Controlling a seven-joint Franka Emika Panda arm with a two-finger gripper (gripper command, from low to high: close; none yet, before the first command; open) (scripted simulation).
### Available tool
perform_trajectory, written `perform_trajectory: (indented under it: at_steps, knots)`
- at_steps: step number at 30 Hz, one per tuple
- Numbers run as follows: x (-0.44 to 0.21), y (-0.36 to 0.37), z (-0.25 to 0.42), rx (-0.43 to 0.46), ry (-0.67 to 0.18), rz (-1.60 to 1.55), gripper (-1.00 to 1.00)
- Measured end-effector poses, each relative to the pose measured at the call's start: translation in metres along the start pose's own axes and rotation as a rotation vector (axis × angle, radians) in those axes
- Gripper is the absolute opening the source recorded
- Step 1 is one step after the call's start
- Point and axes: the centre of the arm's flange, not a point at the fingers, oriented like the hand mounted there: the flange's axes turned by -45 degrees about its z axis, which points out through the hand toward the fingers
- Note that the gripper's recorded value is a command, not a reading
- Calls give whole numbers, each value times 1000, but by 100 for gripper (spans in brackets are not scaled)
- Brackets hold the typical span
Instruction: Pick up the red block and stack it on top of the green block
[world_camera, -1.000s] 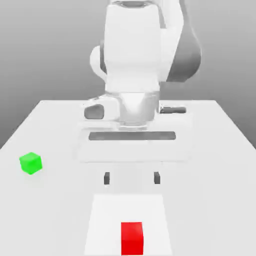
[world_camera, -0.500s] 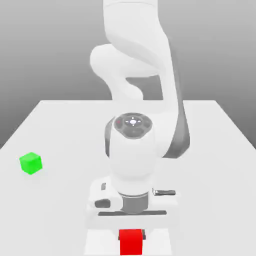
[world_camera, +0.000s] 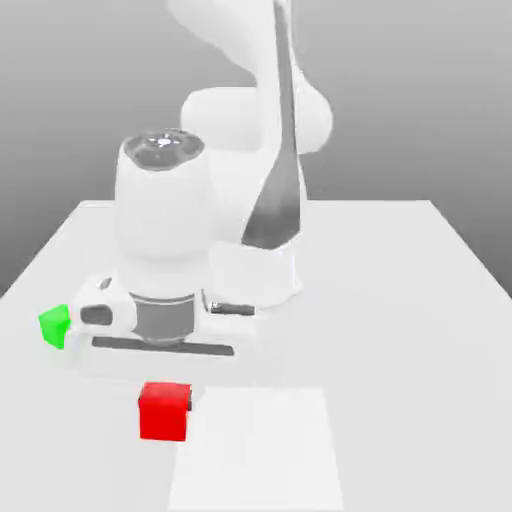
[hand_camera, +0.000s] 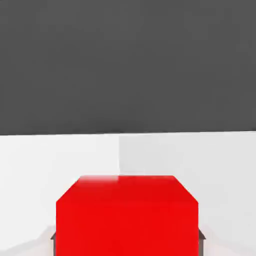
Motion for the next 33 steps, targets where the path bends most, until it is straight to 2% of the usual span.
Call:
perform_trajectory:
  at_steps: [11, 23, 33]
  knots:
    - [-107, 137, -12, -21, -22, 74, -100]
    - [-249, 198, 13, 87, -21, 134, -100]
    - [-257, 199, 41, 100, -3, 141, -100]
